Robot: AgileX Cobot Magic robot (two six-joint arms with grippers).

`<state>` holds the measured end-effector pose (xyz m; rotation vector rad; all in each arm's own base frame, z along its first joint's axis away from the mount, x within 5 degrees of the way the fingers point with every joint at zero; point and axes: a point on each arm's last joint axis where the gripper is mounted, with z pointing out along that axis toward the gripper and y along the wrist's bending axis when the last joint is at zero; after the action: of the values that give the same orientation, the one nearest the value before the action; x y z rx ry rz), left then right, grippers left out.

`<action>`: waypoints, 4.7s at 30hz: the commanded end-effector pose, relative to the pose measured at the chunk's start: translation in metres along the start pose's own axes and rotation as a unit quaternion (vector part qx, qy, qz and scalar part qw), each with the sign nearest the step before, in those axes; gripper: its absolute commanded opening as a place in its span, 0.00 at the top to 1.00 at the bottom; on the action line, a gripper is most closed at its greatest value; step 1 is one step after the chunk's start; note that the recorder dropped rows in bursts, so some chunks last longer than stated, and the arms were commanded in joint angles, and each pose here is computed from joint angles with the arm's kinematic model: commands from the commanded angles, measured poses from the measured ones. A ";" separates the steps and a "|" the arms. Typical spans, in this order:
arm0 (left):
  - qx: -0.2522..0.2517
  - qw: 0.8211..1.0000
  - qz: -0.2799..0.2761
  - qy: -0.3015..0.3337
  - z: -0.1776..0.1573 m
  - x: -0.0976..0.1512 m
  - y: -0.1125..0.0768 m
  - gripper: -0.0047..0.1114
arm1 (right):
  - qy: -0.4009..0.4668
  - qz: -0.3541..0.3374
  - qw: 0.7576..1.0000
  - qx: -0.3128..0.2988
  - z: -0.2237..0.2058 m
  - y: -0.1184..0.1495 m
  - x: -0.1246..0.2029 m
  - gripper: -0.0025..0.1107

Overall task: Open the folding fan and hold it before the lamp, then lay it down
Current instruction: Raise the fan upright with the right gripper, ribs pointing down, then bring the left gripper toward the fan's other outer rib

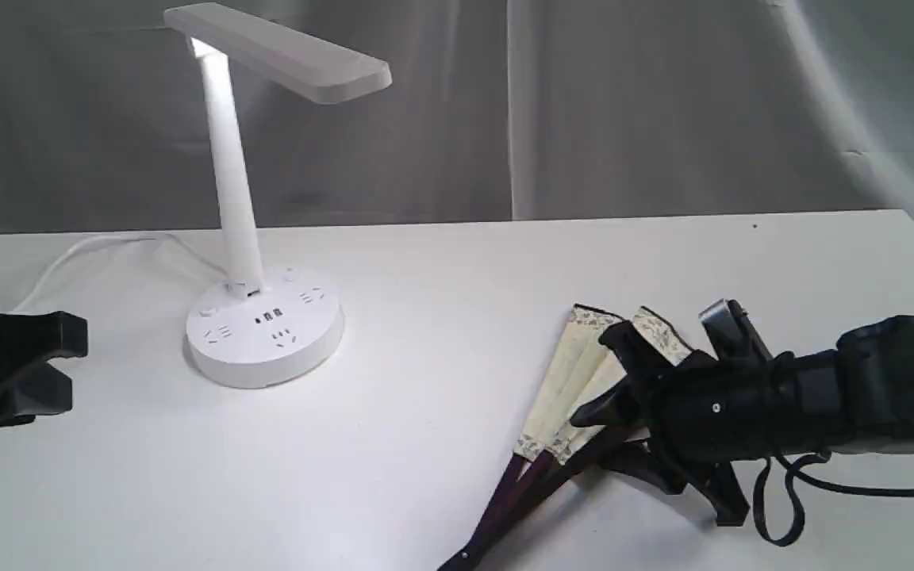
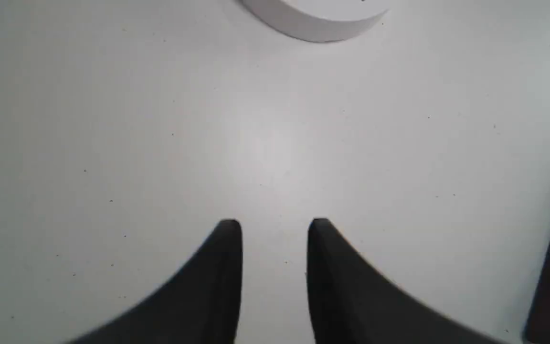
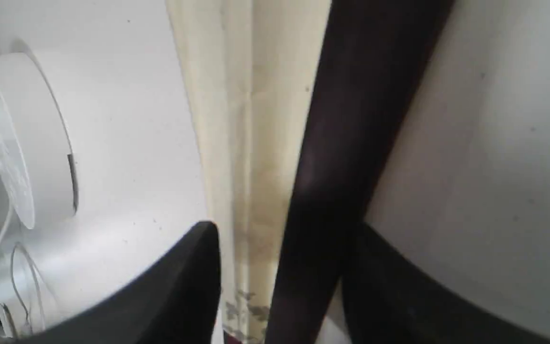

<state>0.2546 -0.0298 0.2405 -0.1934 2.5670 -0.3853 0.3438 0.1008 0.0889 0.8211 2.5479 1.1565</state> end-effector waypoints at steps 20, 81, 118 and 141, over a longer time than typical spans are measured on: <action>0.001 1.000 -0.003 -0.009 0.000 -0.003 0.000 0.75 | 0.075 -0.103 0.984 -0.125 -0.014 0.022 0.009 0.98; 0.098 0.957 0.218 -0.167 0.005 0.007 -0.086 0.90 | 0.149 -0.173 0.955 -0.189 -0.092 0.026 -0.003 0.98; 0.047 0.949 0.220 -0.223 0.018 0.051 -0.046 0.96 | 0.145 -0.171 0.955 -0.194 -0.092 0.027 -0.004 0.98; 0.298 0.929 -0.010 -0.219 0.070 0.070 -0.065 0.64 | 0.135 -0.200 0.949 -0.202 -0.092 0.028 -0.004 0.98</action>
<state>0.2302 -0.1163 0.1701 -0.0234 1.9018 -0.9017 0.3197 0.0568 0.1638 0.0641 2.4170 1.6324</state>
